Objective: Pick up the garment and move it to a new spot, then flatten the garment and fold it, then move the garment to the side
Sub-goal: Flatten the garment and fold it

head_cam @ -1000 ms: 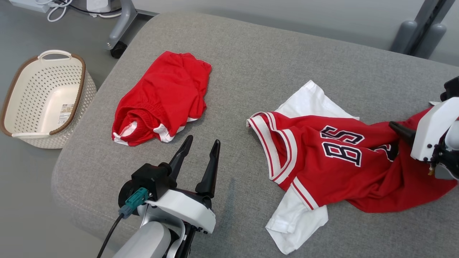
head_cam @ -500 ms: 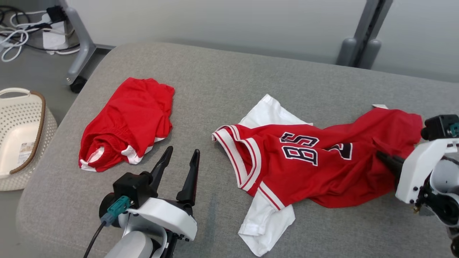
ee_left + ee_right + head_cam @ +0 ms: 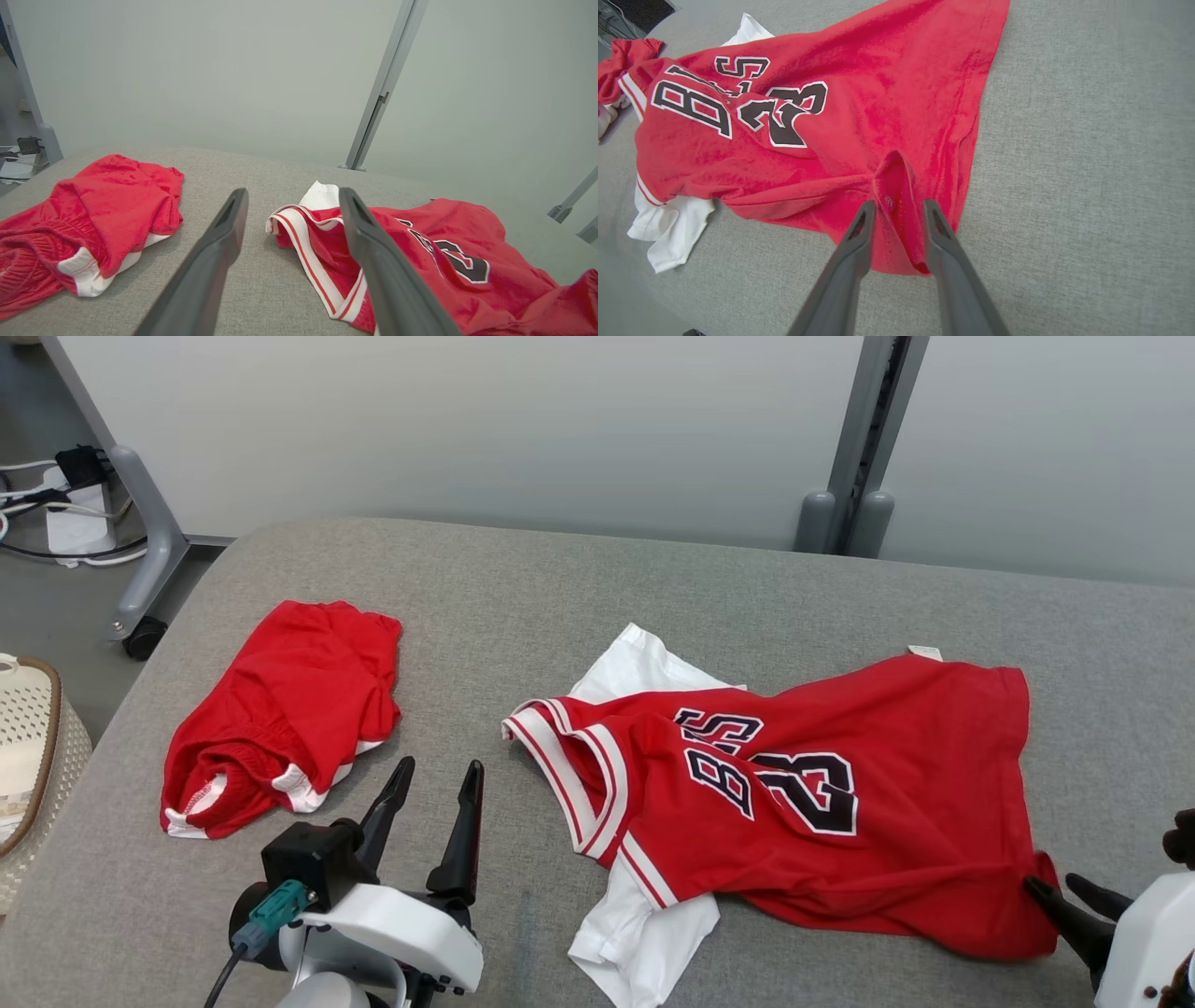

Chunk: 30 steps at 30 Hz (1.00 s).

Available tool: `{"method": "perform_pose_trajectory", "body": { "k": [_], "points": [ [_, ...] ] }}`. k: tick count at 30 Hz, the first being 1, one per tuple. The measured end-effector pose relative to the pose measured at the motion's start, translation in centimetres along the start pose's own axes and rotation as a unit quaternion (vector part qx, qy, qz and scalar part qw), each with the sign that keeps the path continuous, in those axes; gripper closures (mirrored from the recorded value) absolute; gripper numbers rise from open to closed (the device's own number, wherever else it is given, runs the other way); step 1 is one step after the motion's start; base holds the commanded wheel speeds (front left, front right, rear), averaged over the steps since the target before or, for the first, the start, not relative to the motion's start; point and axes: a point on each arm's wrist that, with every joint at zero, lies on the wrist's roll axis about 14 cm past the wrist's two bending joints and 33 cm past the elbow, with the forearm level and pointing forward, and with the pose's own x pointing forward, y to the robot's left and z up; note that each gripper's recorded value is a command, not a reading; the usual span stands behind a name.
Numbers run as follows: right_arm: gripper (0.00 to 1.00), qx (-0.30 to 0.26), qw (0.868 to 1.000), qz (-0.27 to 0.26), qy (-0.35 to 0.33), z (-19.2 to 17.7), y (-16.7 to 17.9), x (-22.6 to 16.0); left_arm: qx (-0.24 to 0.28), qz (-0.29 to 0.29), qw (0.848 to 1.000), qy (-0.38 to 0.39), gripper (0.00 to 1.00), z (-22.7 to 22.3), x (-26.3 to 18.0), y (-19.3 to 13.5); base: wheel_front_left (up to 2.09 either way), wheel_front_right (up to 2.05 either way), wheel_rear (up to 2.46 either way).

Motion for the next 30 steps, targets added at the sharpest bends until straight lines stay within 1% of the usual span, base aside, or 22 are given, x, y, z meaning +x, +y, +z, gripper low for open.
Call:
{"method": "perform_pose_trajectory", "body": {
  "k": [5, 8, 10, 14, 19, 22, 24, 25, 30],
  "points": [
    [0.00, 0.015, 0.999, -0.015, -0.032, 0.3, -0.8, -0.5, 0.000, -0.005, 1.000, 0.005, 0.00, -0.2, 0.1, -0.3, 0.00, 0.00, 0.00],
    [0.00, 0.025, 0.996, -0.035, -0.081, 1.5, -2.0, -1.1, 0.000, -0.007, 1.000, 0.008, 0.00, -0.4, 0.3, -0.4, 0.00, 0.00, 0.00],
    [0.00, 0.027, 0.990, -0.052, -0.126, 2.9, -3.0, -1.8, 0.002, -0.009, 1.000, 0.012, 0.00, -0.6, 0.4, -0.5, 0.00, 0.00, 0.00],
    [0.00, 0.045, 0.972, -0.069, -0.218, 5.1, -3.5, -3.1, 0.004, -0.013, 1.000, 0.016, 0.00, -0.8, 0.6, -0.6, 0.00, 0.00, 0.00],
    [0.00, 0.070, 0.942, -0.095, -0.313, 6.7, -3.9, -4.8, 0.010, -0.025, 0.999, 0.035, 0.00, -1.4, 0.8, -1.1, 0.00, 0.00, 0.00],
    [0.00, 0.080, 0.928, -0.110, -0.348, 6.9, -4.0, -5.6, 0.016, -0.034, 0.997, 0.062, 0.00, -2.4, 0.5, -1.4, 0.00, 0.00, 0.00],
    [0.00, 0.086, 0.921, -0.113, -0.362, 7.0, -3.8, -5.9, 0.016, -0.040, 0.994, 0.100, 0.00, -4.1, -0.1, -1.5, 0.00, 0.00, 0.00],
    [0.00, 0.088, 0.919, -0.114, -0.366, 6.9, -3.7, -5.9, 0.014, -0.042, 0.992, 0.121, 0.00, -4.9, -0.5, -1.6, 0.00, 0.00, 0.00],
    [0.00, 0.094, 0.919, -0.116, -0.364, 6.5, -3.4, -5.7, 0.013, -0.071, 0.972, 0.225, 0.00, -8.9, -3.0, -2.6, 0.00, 0.00, 0.00]
  ]
}}
